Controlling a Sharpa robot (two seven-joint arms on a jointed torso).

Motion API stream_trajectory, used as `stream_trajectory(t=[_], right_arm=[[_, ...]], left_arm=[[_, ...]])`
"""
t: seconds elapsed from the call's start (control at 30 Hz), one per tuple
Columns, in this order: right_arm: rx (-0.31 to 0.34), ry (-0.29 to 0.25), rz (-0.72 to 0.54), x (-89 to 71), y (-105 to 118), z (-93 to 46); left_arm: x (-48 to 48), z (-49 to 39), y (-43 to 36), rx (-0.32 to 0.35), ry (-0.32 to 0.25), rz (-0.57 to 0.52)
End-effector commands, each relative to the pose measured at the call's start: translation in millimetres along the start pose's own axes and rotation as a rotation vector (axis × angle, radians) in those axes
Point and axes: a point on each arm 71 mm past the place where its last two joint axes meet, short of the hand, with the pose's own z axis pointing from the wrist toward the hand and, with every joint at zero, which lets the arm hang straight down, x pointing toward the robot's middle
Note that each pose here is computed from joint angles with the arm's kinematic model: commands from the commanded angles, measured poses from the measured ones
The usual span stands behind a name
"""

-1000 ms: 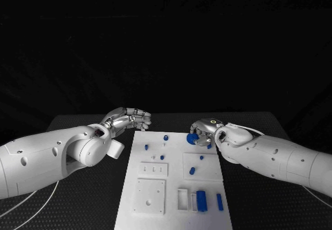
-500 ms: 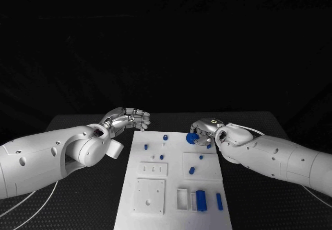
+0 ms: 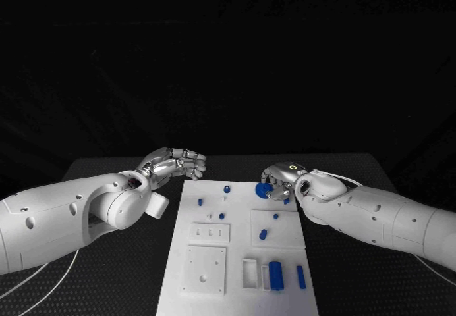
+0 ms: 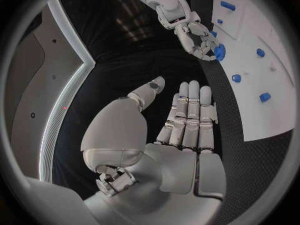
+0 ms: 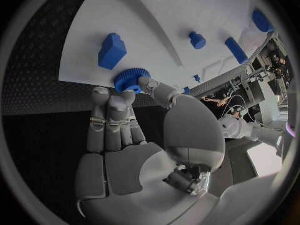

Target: Assemble the parts on the task board

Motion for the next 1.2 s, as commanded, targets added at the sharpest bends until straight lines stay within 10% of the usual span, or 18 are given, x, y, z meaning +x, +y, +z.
stream_trajectory(t=[0.03, 1.2], right_arm=[[0.035, 0.125, -0.031, 23.6, -4, -5.5], [0.041, 0.039, -0.042, 6.4, -2, -6.4]], left_arm=[[2.1, 0.2, -1.8, 0.010, 0.013, 0.003], [1.6, 0.1, -1.8, 0.010, 0.011, 0.006]])
